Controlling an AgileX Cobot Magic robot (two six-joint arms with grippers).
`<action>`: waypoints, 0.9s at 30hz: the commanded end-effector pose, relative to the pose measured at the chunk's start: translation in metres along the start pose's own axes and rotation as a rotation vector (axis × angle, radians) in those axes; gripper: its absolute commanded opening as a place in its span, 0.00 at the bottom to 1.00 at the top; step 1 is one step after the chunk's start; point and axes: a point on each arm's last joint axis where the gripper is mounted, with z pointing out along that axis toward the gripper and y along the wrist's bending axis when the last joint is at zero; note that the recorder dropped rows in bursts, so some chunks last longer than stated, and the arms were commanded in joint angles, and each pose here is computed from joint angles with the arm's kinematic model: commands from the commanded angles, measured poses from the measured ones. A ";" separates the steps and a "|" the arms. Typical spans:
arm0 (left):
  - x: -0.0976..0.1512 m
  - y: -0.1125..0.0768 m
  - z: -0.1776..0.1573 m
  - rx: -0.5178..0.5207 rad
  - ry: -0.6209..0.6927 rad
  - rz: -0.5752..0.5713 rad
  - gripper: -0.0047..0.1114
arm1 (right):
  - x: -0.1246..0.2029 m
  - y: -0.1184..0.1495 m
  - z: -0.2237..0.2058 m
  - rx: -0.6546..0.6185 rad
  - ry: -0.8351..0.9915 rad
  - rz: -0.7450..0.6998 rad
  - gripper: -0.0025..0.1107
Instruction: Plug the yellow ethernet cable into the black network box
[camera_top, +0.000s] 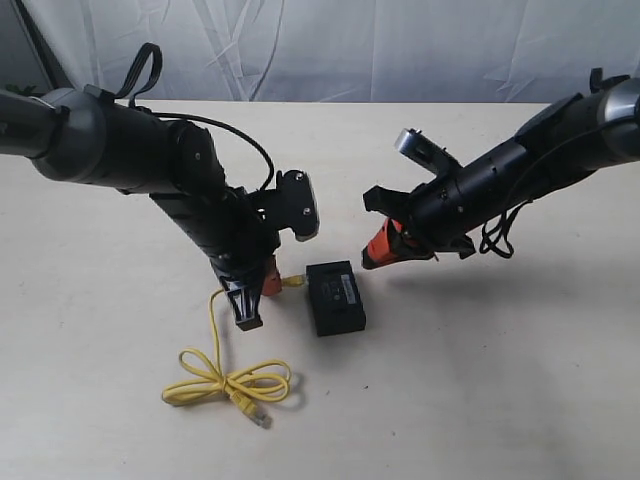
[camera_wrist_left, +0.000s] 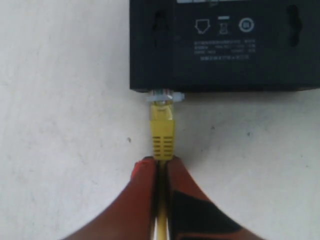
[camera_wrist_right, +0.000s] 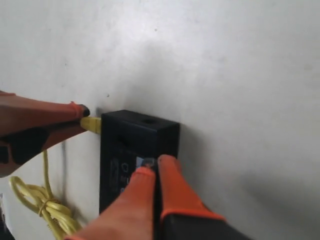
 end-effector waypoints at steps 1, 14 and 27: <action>0.000 0.003 -0.001 -0.011 -0.012 -0.016 0.04 | -0.002 -0.002 -0.006 -0.006 -0.014 0.017 0.02; -0.002 0.003 -0.001 -0.007 -0.031 -0.047 0.04 | 0.006 0.016 0.013 -0.014 0.042 -0.022 0.02; -0.001 0.003 -0.001 -0.013 -0.017 -0.025 0.04 | 0.007 0.018 0.015 -0.015 0.049 -0.029 0.02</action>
